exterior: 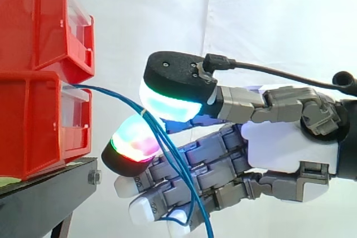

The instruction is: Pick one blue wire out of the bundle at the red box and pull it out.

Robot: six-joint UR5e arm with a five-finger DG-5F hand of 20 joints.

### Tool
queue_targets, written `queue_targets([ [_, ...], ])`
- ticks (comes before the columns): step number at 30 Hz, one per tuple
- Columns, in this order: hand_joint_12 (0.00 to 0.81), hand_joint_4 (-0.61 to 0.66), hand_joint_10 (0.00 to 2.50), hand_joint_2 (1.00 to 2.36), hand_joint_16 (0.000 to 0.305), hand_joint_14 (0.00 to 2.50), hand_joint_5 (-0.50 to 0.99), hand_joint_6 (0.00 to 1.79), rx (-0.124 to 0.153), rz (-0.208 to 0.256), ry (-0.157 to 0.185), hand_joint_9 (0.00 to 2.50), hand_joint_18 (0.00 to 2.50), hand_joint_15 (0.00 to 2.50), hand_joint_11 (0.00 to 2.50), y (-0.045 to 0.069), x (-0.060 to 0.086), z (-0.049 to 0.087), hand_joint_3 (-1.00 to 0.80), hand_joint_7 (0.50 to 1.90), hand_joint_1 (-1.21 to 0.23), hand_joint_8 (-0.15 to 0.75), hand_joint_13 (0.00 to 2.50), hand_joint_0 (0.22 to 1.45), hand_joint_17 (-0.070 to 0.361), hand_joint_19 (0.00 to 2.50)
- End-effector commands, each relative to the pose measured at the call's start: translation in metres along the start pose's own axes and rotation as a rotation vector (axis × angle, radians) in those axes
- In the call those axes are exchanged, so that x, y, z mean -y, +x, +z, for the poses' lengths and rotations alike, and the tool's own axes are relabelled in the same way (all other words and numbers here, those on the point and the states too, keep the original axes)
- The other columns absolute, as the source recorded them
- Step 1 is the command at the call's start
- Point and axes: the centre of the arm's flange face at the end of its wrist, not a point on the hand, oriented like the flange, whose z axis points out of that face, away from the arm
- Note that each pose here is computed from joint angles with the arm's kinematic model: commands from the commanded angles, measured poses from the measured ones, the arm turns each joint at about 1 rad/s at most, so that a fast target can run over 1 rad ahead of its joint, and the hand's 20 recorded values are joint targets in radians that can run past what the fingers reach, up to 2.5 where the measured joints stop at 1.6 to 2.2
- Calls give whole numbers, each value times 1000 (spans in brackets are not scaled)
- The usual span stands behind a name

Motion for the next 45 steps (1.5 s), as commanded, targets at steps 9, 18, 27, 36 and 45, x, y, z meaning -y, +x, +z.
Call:
queue_targets([
  [9, 441, 313, 11, 1009, 60, 11, -154, 659, 13, -15, -15, 710, 768, 398, 403, 1, -2, 1, -387, 1059, -712, 367, 796, 579, 135, 552],
  [18, 436, 284, 9, 1017, 59, 12, -180, 778, 14, -10, -21, 723, 786, 395, 403, 3, -4, 2, -259, 945, -711, 368, 810, 615, 133, 535],
  [27, 434, 287, 12, 1020, 59, 11, -189, 819, 14, -8, -21, 723, 792, 392, 408, 3, -3, 1, -182, 911, -724, 369, 818, 618, 132, 531],
  [36, 453, 304, 11, 1010, 62, 13, -172, 748, 15, -7, -24, 728, 784, 403, 407, 3, -4, 2, -373, 933, -674, 378, 805, 536, 140, 552],
  [45, 460, 306, 8, 1006, 63, 13, -165, 713, 25, -45, -17, 725, 775, 405, 401, 5, -3, 0, -419, 975, -655, 386, 800, 525, 142, 558],
])
